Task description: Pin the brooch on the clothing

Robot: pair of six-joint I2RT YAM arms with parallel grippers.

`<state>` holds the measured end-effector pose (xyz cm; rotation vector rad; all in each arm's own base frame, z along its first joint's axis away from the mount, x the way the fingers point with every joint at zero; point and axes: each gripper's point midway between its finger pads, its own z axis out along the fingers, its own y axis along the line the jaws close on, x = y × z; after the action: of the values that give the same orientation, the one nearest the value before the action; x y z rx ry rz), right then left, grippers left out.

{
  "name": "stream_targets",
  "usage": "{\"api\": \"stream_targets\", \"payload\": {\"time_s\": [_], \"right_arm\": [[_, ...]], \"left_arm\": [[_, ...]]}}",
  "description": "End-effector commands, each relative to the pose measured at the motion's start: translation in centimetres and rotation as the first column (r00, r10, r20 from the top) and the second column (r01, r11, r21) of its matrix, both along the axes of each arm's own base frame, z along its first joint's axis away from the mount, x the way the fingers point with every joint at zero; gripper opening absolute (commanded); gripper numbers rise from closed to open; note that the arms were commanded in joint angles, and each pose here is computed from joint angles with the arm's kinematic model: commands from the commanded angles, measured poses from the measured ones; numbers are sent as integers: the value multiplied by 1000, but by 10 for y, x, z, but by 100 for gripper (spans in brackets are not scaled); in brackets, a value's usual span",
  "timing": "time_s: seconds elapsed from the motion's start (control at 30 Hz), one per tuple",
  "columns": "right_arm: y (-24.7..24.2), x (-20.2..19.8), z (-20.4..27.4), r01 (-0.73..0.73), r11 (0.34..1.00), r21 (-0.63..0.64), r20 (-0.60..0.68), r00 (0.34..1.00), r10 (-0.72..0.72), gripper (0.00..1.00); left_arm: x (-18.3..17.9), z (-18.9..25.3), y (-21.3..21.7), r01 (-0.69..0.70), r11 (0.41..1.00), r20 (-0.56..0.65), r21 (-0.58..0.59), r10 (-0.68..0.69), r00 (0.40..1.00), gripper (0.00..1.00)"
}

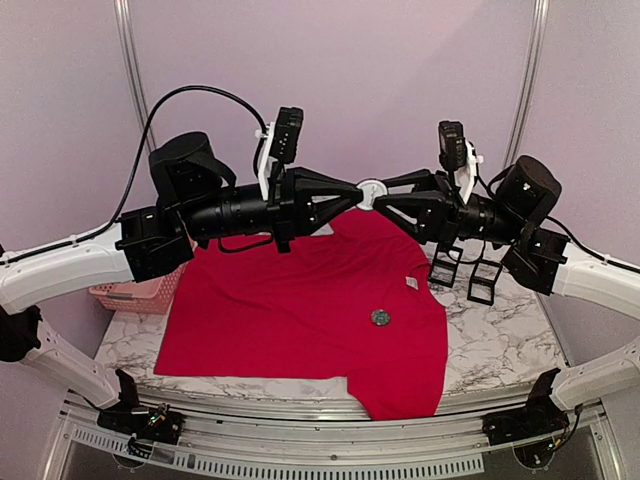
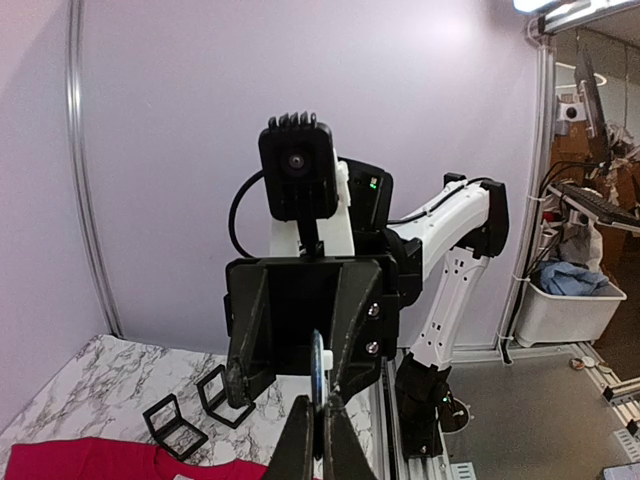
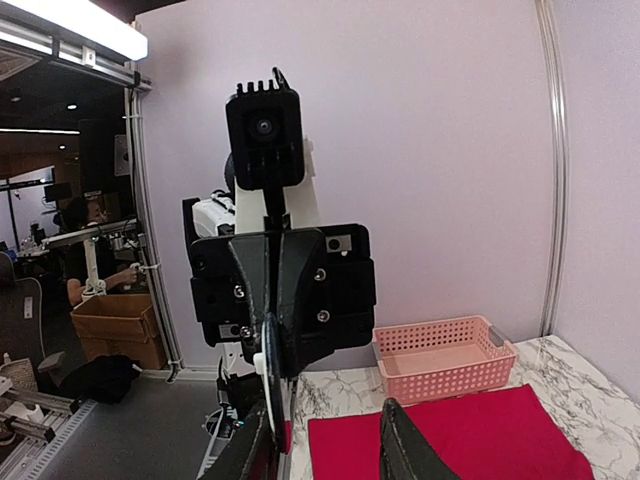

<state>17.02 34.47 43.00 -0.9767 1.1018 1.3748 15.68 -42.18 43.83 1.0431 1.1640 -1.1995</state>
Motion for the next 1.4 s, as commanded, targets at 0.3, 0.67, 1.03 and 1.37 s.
{"api": "stream_targets", "payload": {"time_s": [0.3, 0.67, 1.03, 1.37], "right_arm": [[6, -10, 13, -46, 999, 19, 43, 998, 46, 41], [12, -7, 11, -56, 998, 14, 34, 998, 55, 16], [17, 3, 5, -25, 1000, -7, 12, 1000, 25, 5], [26, 15, -2, 20, 999, -49, -10, 1000, -20, 11]], "left_arm": [[-6, -2, 0, 5, 1000, 24, -6, -5, 1000, 0], [-8, -2, 0, 12, 1000, 33, -3, -12, 999, 0], [-16, -4, -1, 41, 999, 64, 0, -41, 997, 0], [-25, -7, 0, 66, 998, 96, 8, -67, 993, 0]]}}
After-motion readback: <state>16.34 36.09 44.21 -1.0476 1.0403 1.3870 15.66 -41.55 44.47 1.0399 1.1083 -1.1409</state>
